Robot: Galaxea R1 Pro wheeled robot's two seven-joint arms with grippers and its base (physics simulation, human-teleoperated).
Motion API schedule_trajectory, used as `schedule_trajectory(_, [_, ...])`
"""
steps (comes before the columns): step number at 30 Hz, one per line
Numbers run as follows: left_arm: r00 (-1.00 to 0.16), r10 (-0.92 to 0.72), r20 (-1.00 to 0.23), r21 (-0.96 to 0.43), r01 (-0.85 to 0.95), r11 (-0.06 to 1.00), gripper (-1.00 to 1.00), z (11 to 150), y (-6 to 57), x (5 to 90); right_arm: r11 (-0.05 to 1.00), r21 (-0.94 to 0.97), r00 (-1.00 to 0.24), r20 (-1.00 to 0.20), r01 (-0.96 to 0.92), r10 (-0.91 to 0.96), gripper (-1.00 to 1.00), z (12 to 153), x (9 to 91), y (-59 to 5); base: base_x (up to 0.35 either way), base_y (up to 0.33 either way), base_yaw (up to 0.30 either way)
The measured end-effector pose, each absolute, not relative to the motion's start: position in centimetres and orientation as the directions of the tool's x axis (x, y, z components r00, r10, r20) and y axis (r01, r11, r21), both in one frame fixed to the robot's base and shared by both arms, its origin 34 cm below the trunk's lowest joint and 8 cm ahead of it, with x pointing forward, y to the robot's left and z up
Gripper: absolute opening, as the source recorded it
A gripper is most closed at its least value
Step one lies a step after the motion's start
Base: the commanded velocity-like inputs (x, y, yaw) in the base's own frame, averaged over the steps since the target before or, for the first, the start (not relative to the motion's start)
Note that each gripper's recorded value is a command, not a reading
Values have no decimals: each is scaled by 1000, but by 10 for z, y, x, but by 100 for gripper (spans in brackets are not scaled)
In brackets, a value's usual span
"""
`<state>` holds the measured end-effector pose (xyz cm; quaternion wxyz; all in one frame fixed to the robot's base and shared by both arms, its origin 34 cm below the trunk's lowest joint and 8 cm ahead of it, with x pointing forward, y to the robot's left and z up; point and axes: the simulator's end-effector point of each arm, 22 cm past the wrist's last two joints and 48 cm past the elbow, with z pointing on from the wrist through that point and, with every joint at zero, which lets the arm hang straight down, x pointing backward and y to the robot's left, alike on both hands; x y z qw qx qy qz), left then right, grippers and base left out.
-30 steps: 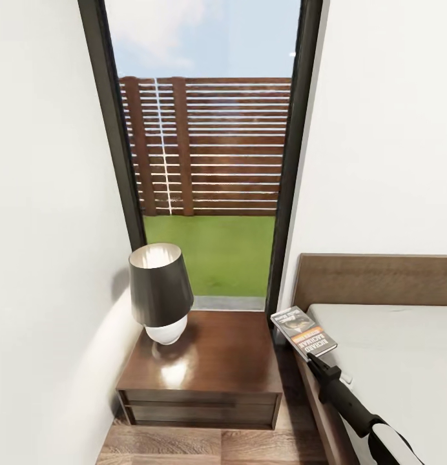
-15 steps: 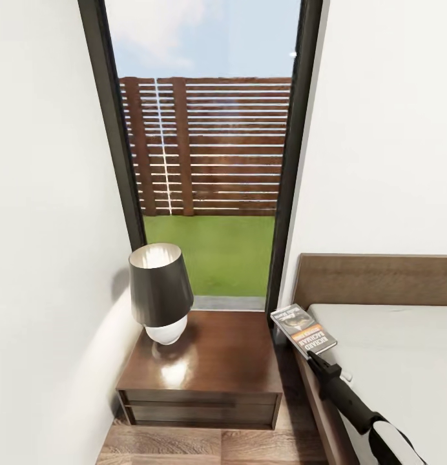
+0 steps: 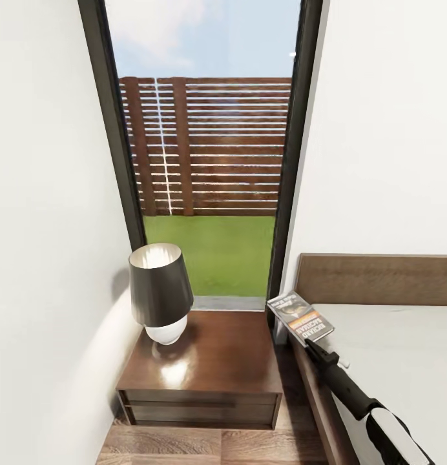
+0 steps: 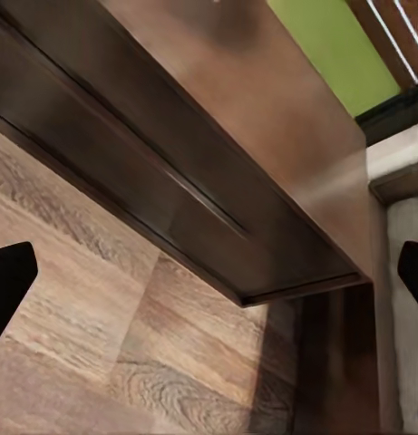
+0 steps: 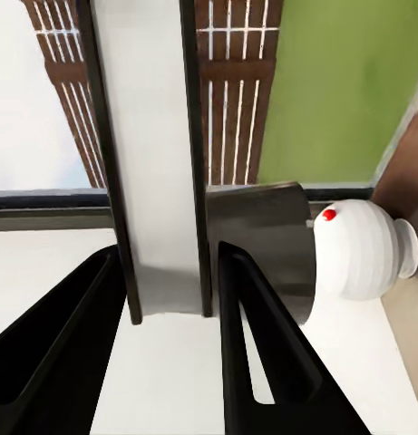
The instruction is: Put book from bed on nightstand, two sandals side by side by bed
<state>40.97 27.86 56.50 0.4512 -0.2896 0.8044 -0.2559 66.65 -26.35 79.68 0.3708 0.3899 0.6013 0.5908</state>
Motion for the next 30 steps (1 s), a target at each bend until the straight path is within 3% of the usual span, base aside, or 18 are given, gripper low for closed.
schedule_trajectory(18, [-449,-771,-453,-849,-48,526,100,643,218,484,-68,991,-664,131,120,736,-100,815,651,-198,0,0,0])
schedule_trajectory(30, [-418,-789,-451,-881,65,469,100,695,198,515,42,983,-703,96,177,705,-100,825,684,-178,0,0,0])
